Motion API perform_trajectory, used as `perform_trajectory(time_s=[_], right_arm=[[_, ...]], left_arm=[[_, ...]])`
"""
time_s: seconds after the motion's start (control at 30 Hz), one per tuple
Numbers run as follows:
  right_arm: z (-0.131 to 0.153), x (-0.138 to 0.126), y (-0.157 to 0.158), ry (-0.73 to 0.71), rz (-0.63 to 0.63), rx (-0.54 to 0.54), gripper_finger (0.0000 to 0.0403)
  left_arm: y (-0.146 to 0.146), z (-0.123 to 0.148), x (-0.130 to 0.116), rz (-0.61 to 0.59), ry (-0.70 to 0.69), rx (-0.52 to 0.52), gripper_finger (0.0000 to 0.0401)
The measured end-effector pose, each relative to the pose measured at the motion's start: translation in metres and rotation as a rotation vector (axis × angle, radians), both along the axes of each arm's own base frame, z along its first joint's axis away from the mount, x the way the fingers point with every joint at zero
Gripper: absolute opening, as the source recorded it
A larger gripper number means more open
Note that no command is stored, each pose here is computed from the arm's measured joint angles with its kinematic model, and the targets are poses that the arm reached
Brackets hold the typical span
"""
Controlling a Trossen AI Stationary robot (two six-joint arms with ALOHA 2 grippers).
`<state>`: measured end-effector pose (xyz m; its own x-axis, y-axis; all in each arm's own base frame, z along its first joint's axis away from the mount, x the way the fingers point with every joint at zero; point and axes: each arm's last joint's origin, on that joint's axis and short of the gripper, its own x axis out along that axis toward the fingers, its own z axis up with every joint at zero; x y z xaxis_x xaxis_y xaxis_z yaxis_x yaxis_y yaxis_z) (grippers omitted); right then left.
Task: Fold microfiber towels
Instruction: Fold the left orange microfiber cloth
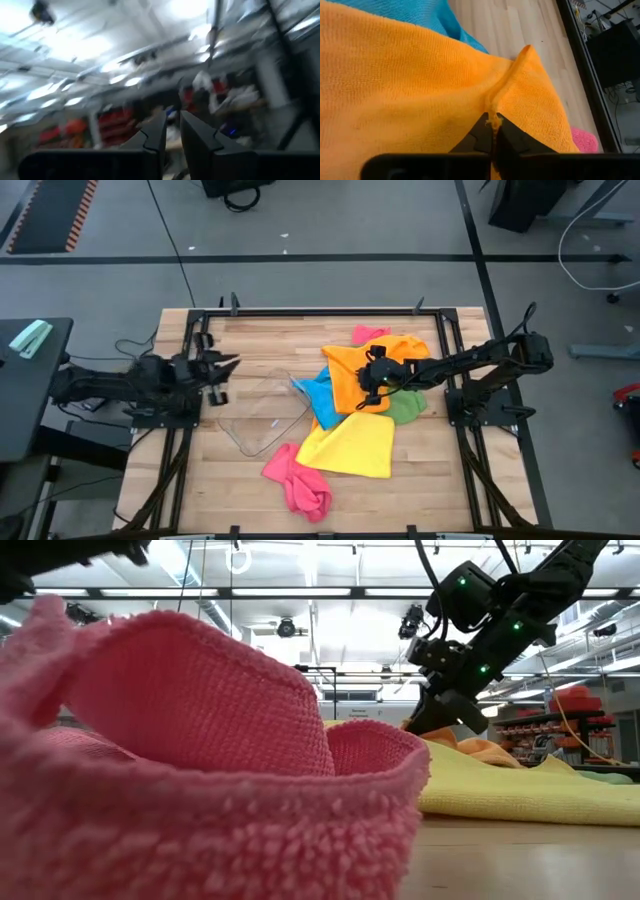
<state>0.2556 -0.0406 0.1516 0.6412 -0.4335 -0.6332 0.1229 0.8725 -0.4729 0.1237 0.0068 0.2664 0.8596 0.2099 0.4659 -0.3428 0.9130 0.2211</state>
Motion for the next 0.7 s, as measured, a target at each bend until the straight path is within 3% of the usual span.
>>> perform_trajectory(time_s=[0.1, 0.23, 0.53, 0.7], right_arm=[[0.005, -0.003, 0.002, -0.005, -0.002, 0.008, 0.0006], [0.015, -0.009, 0.006, -0.026, 0.003, 0.015, 0.0004], [0.033, -0.014, 0.011, -0.087, 0.009, 0.022, 0.0002], [0.057, -0.005, 0.01, -0.123, 0.003, 0.025, 0.0002]], left_arm=[[0.006, -0.002, 0.014, 0.071, 0.043, -0.07, 0.0055], [0.012, 0.0, 0.035, 0.078, 0.109, -0.131, 0.0047], [0.017, 0.0, 0.087, 0.086, 0.373, -0.147, 0.0053], [0.018, -0.002, 0.115, 0.086, 0.496, -0.17, 0.0075]])
